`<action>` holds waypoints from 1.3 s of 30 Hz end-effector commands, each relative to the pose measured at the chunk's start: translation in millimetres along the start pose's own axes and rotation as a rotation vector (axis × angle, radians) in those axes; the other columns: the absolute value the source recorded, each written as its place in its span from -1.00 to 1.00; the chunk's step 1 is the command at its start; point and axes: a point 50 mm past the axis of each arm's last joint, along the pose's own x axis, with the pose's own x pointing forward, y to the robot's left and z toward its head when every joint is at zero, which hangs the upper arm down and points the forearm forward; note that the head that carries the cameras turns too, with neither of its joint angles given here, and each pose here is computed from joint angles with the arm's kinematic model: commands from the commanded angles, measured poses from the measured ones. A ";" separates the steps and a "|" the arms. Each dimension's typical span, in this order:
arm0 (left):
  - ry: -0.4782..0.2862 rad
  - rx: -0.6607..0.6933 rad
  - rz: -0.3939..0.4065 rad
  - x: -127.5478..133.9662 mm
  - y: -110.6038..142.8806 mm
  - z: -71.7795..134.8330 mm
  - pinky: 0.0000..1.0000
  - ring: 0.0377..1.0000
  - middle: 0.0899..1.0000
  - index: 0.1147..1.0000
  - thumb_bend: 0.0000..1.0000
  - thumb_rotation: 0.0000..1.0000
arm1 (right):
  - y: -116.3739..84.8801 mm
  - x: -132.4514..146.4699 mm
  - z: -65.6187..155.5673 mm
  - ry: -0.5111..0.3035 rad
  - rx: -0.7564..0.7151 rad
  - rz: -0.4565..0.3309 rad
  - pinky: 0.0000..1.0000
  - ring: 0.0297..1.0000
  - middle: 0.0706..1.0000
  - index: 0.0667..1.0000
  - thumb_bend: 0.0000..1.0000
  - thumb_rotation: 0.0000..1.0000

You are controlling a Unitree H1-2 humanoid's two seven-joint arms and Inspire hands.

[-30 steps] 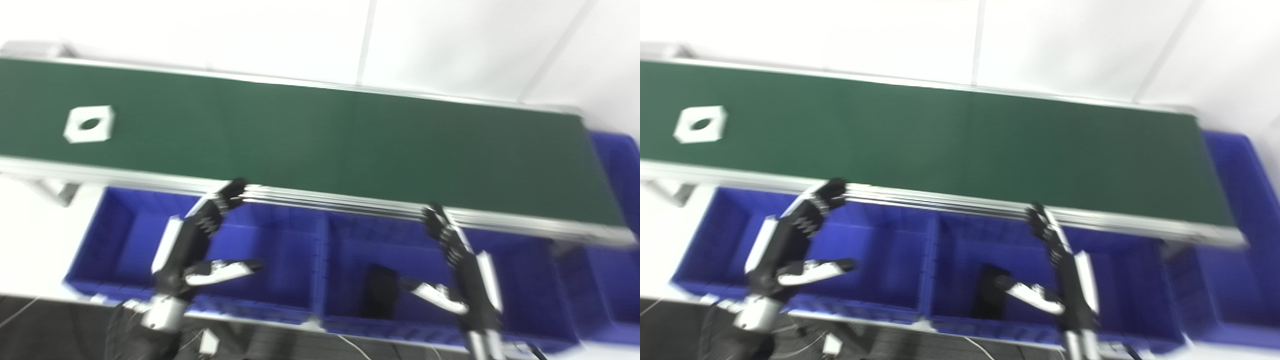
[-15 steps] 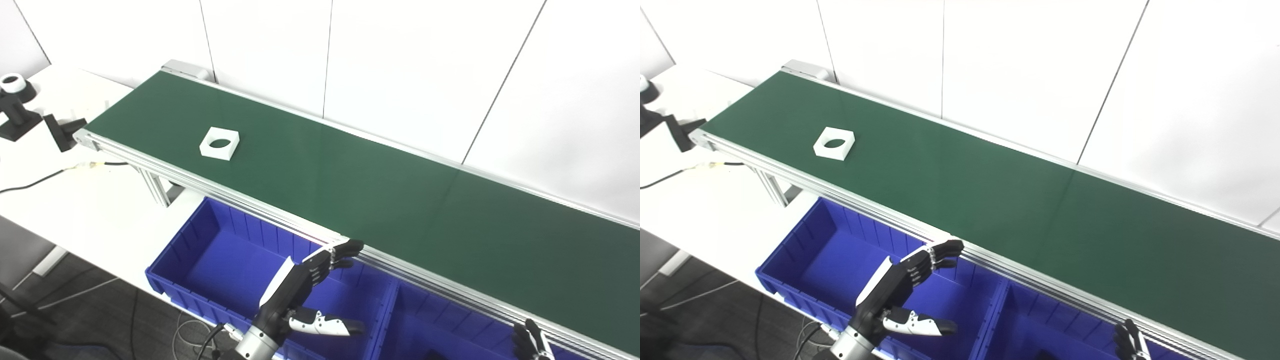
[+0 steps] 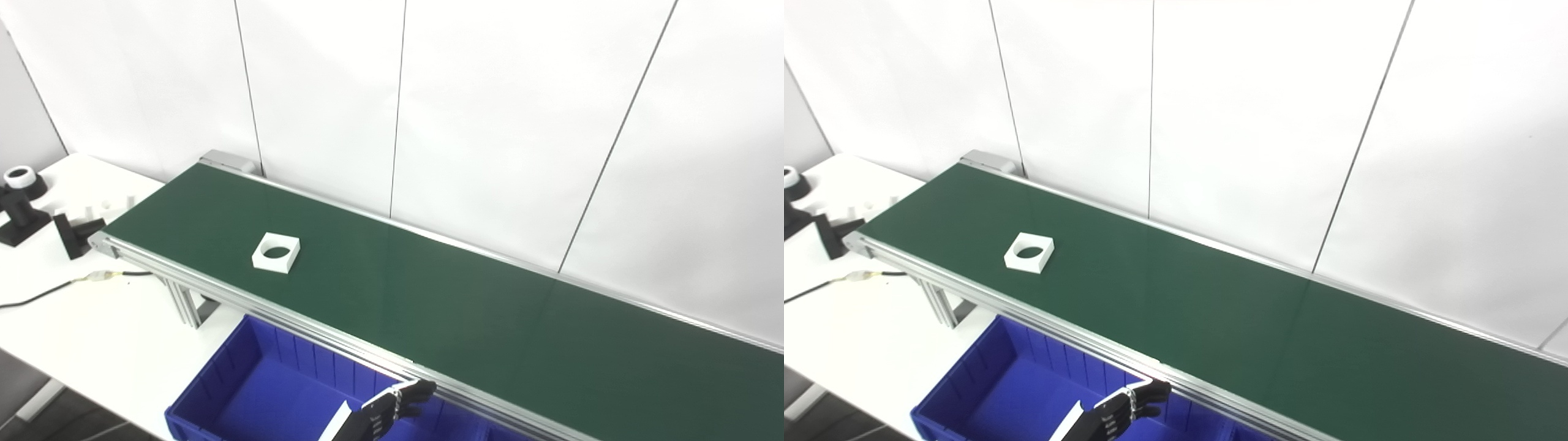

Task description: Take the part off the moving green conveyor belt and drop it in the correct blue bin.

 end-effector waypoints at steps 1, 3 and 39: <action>-0.071 0.008 -0.002 6.2 1.2 8.4 0.65 0.71 0.68 0.58 0.62 -0.66 | -3.6 4.6 9.2 -0.080 -0.009 -0.021 0.70 0.71 0.70 0.78 0.65 -0.18; -0.082 0.012 -0.004 9.0 2.0 10.2 0.64 0.71 0.67 0.57 0.64 -0.68 | -4.1 5.7 9.5 -0.083 -0.015 -0.025 0.73 0.70 0.68 0.77 0.67 -0.16; -0.153 0.584 0.011 133.9 158.7 134.0 0.86 0.90 0.86 0.78 0.74 -0.24 | -25.7 23.0 21.1 -0.148 -0.017 -0.037 0.61 0.64 0.62 0.72 0.67 -0.27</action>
